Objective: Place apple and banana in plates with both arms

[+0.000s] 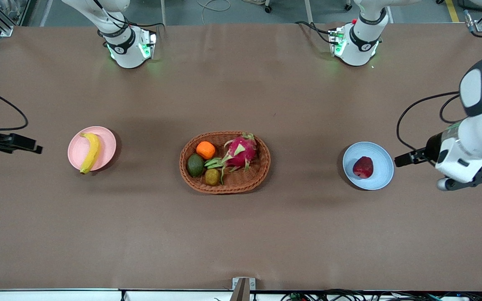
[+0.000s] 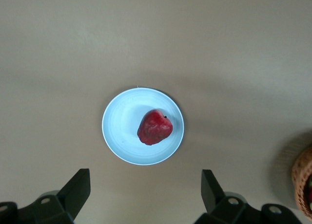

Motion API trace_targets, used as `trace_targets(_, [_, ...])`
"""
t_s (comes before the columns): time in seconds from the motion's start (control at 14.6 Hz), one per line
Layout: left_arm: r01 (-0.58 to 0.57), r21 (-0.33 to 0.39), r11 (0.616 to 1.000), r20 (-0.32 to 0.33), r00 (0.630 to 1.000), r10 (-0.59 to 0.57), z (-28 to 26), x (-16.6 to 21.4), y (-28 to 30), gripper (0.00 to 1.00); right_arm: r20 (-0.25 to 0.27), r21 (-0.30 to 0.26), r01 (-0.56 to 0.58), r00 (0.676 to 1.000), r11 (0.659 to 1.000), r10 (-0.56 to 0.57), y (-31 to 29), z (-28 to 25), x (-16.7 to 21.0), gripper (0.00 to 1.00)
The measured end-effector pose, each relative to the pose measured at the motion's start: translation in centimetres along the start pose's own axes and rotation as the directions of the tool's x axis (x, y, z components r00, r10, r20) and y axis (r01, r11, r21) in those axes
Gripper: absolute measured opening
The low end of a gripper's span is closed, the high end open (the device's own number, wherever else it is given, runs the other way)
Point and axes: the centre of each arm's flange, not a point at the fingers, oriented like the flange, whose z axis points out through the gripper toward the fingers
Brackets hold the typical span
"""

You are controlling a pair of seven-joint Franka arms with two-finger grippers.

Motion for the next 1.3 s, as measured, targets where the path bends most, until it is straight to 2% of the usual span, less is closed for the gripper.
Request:
trace_targets(0.14, [-0.053, -0.005, 0.999, -0.046, 0.998, 0.053, -3.5, -1.3, -0.4, 1.00, -0.055, -0.035, 0.003, 0.998, 0.999, -0.005, -0.4, -3.1, 0.4, 1.00])
trace_targets(0.34, [-0.129, 0.001, 0.992, -0.105, 0.986, 0.128, -8.7, -3.9, -2.0, 1.00, -0.065, -0.040, -0.045, 0.997, 0.998, 0.043, -1.6, -3.7, 0.6, 1.00])
trace_targets(0.55, [-0.141, 0.015, 0.990, -0.077, 0.987, 0.142, -12.1, -7.6, -2.7, 1.00, -0.072, -0.041, -0.056, 0.996, 0.998, 0.053, -3.2, -4.1, 0.6, 1.00])
trace_targets(0.82, [-0.149, 0.035, 0.988, -0.045, 0.988, 0.151, -12.9, -12.0, -3.1, 1.00, -0.095, -0.065, -0.067, 0.994, 0.996, 0.061, -3.5, -6.4, -0.8, 1.00])
trace_targets(1.3, [-0.201, 0.052, 0.978, -0.043, 0.978, 0.204, -12.8, -15.1, -0.9, 1.00, -0.056, -0.056, -0.048, 0.997, 0.997, 0.045, -3.3, -6.2, -4.4, 1.00])
